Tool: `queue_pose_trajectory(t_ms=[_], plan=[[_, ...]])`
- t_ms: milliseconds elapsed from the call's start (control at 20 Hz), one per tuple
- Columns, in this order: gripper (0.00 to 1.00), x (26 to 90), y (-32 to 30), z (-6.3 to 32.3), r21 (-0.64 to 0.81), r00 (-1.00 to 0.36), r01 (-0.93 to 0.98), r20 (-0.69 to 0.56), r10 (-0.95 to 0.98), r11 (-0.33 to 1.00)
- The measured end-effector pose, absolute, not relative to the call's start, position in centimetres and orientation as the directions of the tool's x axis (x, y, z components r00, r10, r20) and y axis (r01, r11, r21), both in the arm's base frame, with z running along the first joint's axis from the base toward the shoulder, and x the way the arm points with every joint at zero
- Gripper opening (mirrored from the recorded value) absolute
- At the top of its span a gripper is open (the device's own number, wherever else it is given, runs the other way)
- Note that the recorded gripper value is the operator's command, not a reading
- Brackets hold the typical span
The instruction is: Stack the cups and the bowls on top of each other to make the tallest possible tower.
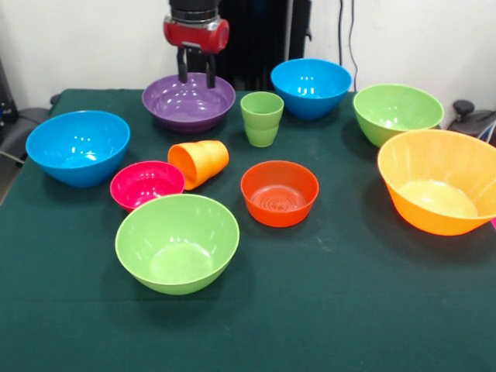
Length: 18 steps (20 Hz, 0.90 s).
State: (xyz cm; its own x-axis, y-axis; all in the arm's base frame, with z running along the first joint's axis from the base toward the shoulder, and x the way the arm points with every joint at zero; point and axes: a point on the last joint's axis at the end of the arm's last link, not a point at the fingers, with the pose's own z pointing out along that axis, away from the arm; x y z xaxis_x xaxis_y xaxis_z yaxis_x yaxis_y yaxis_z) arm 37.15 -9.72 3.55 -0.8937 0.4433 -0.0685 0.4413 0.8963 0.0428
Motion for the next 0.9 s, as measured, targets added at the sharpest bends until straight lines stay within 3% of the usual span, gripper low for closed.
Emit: queue_pose_trajectory(t_ms=[900], plan=[[1.0,33.2,-6.5,3.9,0.044,-0.884,0.467,-0.008,0.467,0.883]])
